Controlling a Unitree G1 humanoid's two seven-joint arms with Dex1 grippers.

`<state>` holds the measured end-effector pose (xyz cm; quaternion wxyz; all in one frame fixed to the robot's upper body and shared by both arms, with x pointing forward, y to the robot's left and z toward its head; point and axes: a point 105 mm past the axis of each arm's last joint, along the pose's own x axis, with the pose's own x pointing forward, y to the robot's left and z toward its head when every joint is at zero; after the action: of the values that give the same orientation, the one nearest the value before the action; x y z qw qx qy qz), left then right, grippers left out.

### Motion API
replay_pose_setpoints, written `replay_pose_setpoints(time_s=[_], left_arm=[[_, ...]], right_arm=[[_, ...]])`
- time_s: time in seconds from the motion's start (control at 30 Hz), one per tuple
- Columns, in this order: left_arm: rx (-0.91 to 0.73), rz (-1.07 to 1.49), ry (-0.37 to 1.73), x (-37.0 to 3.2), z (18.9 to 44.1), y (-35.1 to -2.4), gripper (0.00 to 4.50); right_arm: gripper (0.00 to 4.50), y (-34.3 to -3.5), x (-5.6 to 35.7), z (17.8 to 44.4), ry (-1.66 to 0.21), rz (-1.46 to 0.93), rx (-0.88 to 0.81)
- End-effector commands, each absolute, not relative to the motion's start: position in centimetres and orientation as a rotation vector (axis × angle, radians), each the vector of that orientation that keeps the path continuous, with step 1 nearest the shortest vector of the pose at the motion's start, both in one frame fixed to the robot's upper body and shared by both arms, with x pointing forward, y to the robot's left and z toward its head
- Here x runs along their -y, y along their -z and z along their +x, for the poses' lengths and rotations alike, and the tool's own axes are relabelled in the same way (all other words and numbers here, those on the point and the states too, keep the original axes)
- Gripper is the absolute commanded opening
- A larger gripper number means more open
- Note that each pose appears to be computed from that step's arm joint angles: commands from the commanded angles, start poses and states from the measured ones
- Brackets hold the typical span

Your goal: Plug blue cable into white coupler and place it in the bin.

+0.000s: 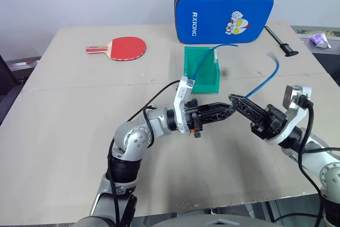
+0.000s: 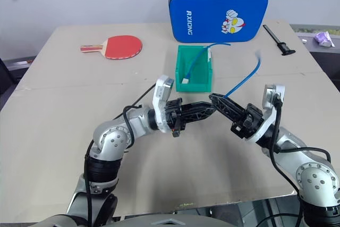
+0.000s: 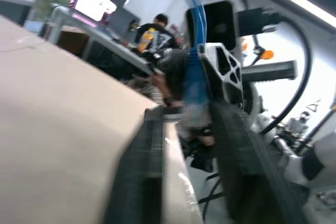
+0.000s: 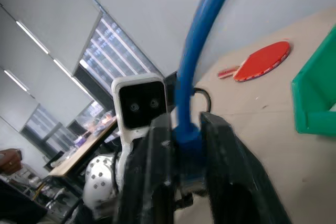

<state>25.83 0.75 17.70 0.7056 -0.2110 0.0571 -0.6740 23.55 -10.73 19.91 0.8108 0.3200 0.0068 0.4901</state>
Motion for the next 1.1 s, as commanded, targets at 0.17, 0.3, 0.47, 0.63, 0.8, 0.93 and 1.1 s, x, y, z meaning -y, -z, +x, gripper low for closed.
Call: replay_pose_setpoints(time_s=[0.17, 0.3, 0.47, 0.63, 0.8, 0.93, 1.1], left_arm=[[-0.077, -0.463, 1.506, -1.1, 24.9, -18.4, 4.44], [-0.074, -0.457, 1.497, -1.5, 24.5, -18.3, 4.44], [-0.076, -0.438, 1.44, -2.3, 24.1, -18.0, 4.44], [-0.103, -0.425, 1.275, -5.7, 22.1, -16.7, 4.44], [-0.006, -0.388, 0.73, -11.7, 24.4, -16.4, 4.44], [0.031, -0.1, 0.463, -14.8, 23.7, -15.2, 4.44], [0.005, 0.196, 0.202, -16.8, 24.5, -10.6, 4.44]], right_arm=[[0.15, -20.8, 10.1, 23.4, -1.102, 0.686, 0.001], [0.15, -20.8, 10.1, 23.6, -1.11, 0.689, -0.006], [0.15, -20.8, 10.1, 23.9, -1.106, 0.689, -0.006], [0.15, -20.8, 10.4, 24.2, -1.082, 0.673, 0.009], [0.15, -20.5, 11.1, 24.4, -1.051, 0.63, 0.019], [0.15, -20.5, 11.5, 24.8, -1.051, 0.553, 0.058], [0.15, -20.6, 10.9, 25.2, -1.1, 0.444, 0.108]])
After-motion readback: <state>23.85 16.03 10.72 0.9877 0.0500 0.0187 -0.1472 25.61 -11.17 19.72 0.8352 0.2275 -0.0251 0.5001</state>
